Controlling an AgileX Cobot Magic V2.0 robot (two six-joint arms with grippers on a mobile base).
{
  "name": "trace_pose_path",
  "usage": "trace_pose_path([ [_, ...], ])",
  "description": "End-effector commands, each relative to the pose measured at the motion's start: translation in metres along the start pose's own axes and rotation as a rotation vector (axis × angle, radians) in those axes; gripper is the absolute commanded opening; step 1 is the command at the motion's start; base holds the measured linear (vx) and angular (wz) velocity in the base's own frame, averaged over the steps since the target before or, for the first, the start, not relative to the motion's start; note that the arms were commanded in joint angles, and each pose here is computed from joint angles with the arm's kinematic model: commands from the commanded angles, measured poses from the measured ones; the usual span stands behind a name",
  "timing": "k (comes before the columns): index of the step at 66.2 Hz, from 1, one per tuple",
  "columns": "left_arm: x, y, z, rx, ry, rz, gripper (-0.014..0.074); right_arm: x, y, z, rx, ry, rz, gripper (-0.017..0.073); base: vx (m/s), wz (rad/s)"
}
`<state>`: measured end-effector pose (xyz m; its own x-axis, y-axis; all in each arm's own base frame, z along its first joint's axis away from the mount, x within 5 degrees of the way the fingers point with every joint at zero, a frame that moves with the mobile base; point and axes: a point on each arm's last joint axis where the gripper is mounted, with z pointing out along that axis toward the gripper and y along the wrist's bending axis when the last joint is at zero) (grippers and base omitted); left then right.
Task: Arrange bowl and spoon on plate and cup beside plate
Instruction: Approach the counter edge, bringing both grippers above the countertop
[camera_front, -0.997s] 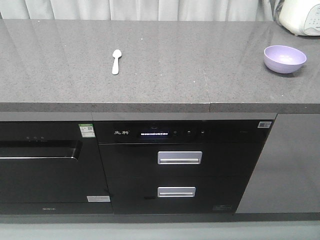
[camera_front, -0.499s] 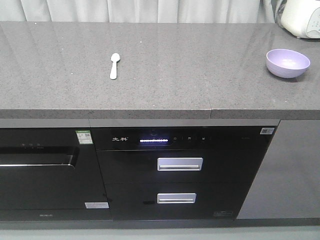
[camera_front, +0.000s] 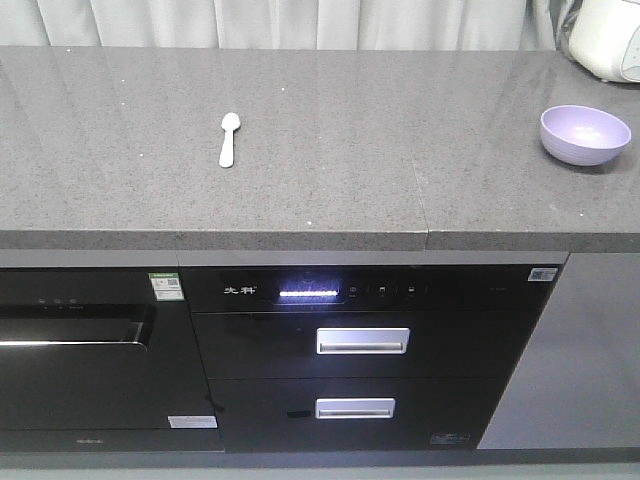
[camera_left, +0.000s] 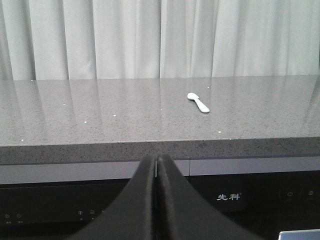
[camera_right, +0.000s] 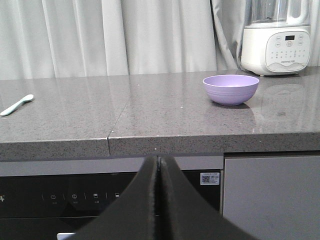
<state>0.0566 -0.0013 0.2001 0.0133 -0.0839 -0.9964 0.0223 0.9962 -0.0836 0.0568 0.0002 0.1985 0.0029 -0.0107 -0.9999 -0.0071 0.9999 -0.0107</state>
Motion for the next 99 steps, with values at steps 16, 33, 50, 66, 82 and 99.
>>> trace_pose_path([
  [16,0.0043,0.0006,0.0012,0.001,-0.033,-0.007,-0.0006,-0.0010,0.0003,0.0009,0.000,-0.053,-0.020,-0.0005,0.04,0.01],
  [33,0.0043,0.0006,0.0012,0.001,-0.033,-0.007,-0.0006,-0.0010,0.0003,0.0009,0.000,-0.053,-0.020,-0.0005,0.04,0.00],
  [50,0.0043,0.0006,0.0012,0.001,-0.033,-0.007,-0.0006,-0.0010,0.0003,0.0009,0.000,-0.053,-0.020,-0.0005,0.04,0.00],
  [66,0.0043,0.0006,0.0012,0.001,-0.033,-0.007,-0.0006,-0.0010,0.0003,0.0009,0.000,-0.053,-0.020,-0.0005,0.03,0.00],
  [82,0.0043,0.0006,0.0012,0.001,-0.033,-0.007,-0.0006,-0.0010,0.0003,0.0009,0.000,-0.053,-0.020,-0.0005,0.03,0.01],
  [99,0.0043,0.0006,0.0012,0.001,-0.033,-0.007,-0.0006,-0.0010,0.0003,0.0009,0.000,-0.053,-0.020,-0.0005,0.03,0.01],
])
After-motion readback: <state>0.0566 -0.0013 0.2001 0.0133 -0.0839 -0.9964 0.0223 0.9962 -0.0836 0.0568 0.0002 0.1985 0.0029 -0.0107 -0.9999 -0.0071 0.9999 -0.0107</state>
